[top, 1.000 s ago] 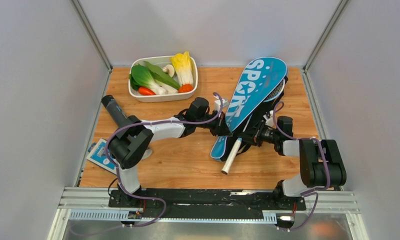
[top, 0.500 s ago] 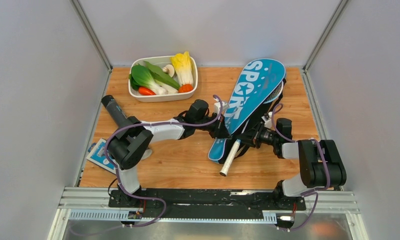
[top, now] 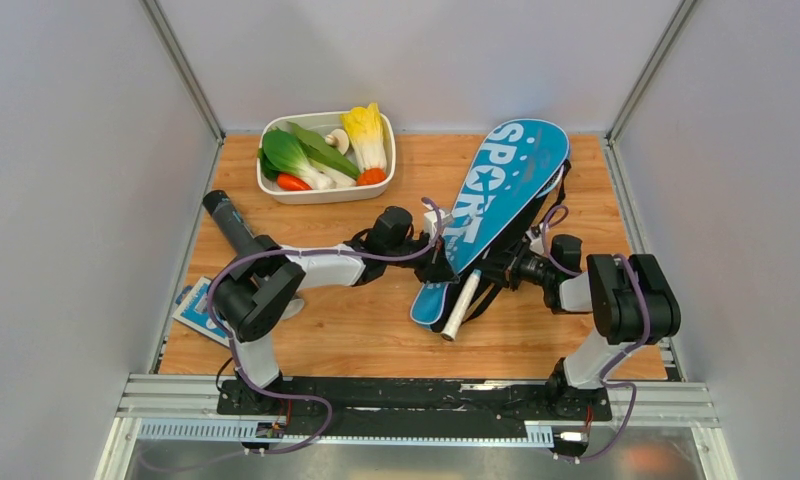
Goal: Pack up the badminton gear
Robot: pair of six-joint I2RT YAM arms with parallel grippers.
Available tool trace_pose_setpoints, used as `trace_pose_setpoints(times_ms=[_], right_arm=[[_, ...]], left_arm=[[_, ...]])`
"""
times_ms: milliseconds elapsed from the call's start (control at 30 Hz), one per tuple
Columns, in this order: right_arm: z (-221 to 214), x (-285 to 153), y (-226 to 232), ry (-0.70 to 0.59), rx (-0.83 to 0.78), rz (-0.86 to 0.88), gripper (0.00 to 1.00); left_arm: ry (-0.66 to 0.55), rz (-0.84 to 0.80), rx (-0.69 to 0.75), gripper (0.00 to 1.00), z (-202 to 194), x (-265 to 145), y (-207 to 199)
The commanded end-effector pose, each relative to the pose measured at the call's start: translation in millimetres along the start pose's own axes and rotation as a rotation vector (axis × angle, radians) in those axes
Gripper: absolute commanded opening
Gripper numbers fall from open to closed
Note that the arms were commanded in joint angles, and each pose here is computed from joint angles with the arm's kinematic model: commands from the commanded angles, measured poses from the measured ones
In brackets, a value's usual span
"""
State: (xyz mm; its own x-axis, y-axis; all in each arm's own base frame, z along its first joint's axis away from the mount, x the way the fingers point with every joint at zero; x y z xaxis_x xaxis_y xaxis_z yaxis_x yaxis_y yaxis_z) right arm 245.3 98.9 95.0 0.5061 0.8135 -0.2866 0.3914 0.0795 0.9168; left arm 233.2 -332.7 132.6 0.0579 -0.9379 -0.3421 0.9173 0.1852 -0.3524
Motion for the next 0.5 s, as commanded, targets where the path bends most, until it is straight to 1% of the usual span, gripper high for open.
trace_pose_setpoints(times_ms=[0,100,200,233,333,467], right_arm=[[28,-4,29,-0.195,-0.045,0.172,0.00],[35,-3,28,-0.228,-0.067,0.155,0.00],[39,3,31,-0.167,-0.097,0.146,0.00],[40,4,32,-0.166,-0.099,0.151,0.00],[44,3,36,-0.228,-0.129,0.147,0.00],[56,5,40,-0.327,-0.126,0.115,0.00]], left_arm=[[0.048,-0.133,0.027,0.00,-10,-9,-26],[0.051,-0.140,0.023,0.00,-11,-12,-28],[0.036,-0.151,0.020,0.00,-9,-13,-31],[0.032,-0.154,0.022,0.00,-7,-13,-32],[0.022,-0.170,0.012,0.00,-4,-13,-34],[0.003,-0.200,-0.001,0.00,0,-13,-41]])
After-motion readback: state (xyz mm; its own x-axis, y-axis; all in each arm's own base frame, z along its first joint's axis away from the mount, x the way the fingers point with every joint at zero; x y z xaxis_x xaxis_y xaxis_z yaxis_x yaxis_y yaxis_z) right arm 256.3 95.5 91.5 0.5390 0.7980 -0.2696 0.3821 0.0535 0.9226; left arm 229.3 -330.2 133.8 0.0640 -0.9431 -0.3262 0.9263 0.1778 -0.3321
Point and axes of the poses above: each gripper's point midway between its finger pads, its own x axis out along the fingers, its own y axis along the line the jaws close on, z = x × y, the point moved 8 cm from there along -x, back along the fingers, and after that the axes turned 15 degrees about x, right-handed, at the moved point
